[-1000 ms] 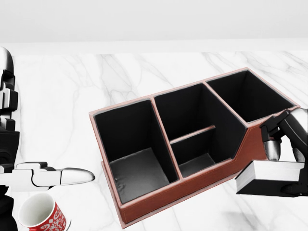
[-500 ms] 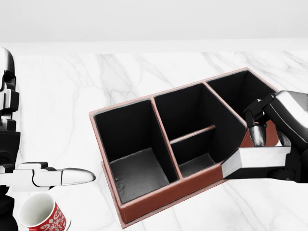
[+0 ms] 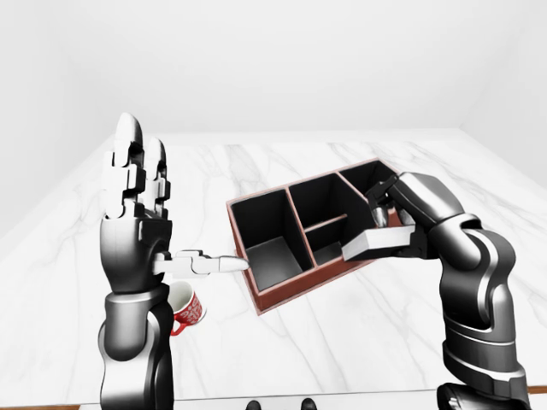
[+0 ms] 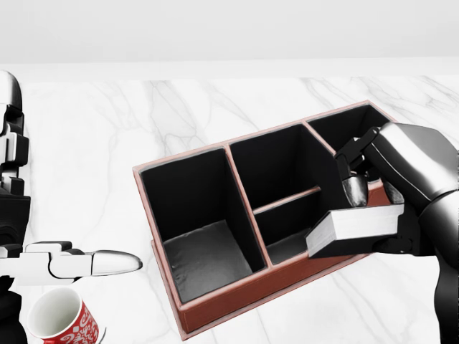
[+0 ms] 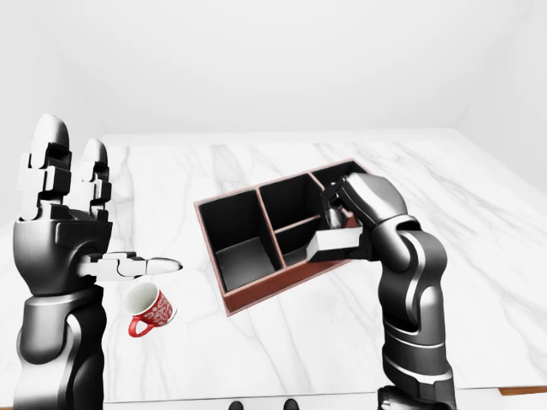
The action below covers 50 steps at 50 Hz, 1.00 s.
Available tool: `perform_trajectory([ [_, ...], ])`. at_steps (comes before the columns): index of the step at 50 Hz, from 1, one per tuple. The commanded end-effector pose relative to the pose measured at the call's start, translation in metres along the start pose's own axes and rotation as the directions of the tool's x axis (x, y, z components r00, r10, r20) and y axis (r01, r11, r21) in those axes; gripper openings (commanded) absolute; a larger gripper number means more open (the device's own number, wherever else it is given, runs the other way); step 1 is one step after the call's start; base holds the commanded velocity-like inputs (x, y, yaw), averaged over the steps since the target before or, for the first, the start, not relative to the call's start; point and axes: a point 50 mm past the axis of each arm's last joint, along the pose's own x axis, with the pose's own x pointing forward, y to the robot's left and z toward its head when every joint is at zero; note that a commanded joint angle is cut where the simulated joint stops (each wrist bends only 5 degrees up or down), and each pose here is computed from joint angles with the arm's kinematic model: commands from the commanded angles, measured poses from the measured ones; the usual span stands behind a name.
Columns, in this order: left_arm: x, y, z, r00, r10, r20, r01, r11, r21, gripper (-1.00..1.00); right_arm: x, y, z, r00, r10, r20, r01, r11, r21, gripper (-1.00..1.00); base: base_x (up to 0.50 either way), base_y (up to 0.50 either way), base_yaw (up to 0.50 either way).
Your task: Pick up the book and place it in the back compartment of the caddy.
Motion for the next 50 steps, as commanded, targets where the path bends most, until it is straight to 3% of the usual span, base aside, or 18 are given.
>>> perform_trajectory([
  [1,0.0,0.0,0.001,1.0,0.0,0.004,0.0,1.0,0.0,1.0,0.01,-0.003,0.008,0.999,-0.001,0.035,0.0,1.0,0.012,-1.0,0.0,0.0,0.0],
  [50,0.0,-0.001,0.003,1.0,-0.003,0.012,0.003,1.0,-0.002,1.0,0.047,-0.005,0.027,0.995,0.05,0.086,-0.052,0.999,0.016,-1.0,0.0,0.0,0.0],
])
